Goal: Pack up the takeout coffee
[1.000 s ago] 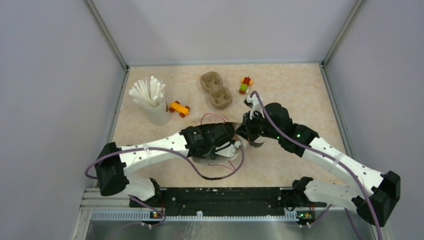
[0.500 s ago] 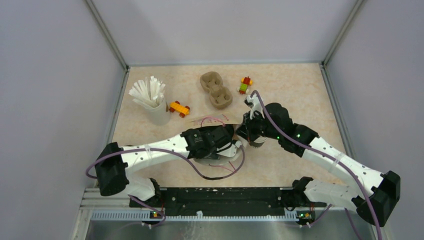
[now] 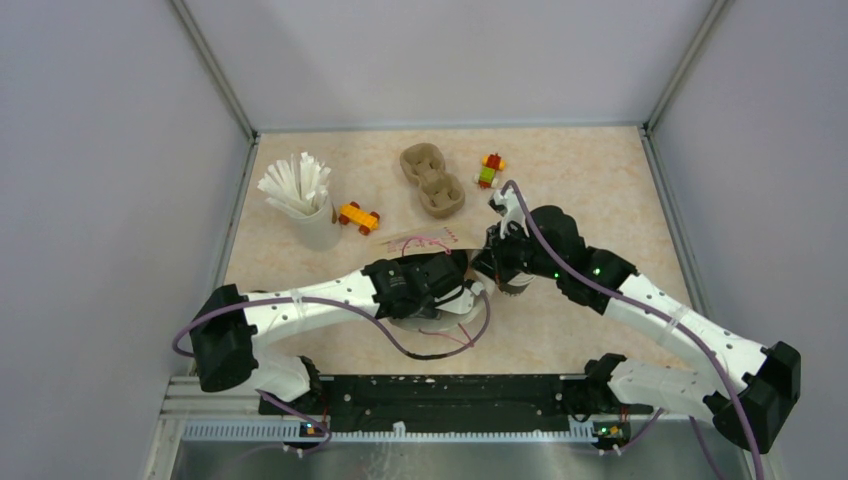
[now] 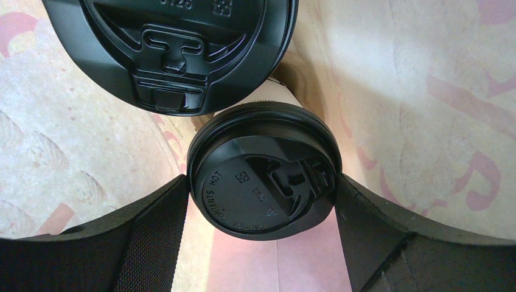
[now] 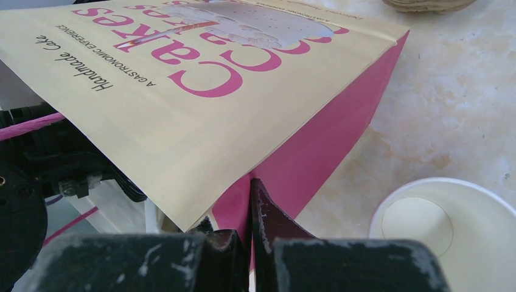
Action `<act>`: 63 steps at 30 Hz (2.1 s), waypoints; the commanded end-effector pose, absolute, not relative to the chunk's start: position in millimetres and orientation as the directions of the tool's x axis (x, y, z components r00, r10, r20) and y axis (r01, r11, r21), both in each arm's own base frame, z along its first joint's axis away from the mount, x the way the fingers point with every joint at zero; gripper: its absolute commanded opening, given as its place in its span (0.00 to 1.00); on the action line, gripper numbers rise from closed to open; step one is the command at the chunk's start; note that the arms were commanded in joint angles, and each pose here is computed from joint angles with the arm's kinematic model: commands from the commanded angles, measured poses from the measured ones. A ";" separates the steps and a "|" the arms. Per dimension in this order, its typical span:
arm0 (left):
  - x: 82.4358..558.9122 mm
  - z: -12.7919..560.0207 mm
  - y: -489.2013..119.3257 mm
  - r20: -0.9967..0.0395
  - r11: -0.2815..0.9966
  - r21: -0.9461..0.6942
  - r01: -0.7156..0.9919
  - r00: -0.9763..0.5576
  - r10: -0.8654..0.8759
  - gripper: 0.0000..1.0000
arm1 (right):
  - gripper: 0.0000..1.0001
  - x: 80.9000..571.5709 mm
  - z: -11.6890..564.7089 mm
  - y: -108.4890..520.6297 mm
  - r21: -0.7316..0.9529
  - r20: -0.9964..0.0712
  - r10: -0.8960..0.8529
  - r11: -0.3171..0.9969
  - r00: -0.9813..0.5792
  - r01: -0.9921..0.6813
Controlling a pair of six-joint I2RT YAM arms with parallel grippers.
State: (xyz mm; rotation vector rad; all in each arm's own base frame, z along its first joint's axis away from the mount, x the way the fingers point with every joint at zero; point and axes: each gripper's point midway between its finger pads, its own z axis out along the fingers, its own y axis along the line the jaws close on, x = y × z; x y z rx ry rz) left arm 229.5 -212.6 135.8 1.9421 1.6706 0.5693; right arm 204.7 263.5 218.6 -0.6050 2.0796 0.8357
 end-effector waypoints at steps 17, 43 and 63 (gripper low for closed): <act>231.5 135.2 -215.0 -0.005 -0.115 0.624 0.773 0.151 0.988 0.39 | 0.00 206.9 243.3 272.7 0.377 -0.835 -0.088 0.628 -0.543 -0.681; 232.3 149.7 -217.4 -0.024 -0.115 0.636 0.763 0.169 0.985 0.56 | 0.00 216.9 239.8 278.3 0.377 -0.827 -0.086 0.648 -0.556 -0.662; 233.2 155.3 -218.7 -0.030 -0.119 0.644 0.756 0.180 0.983 0.68 | 0.00 219.0 237.5 279.0 0.381 -0.822 -0.083 0.656 -0.563 -0.652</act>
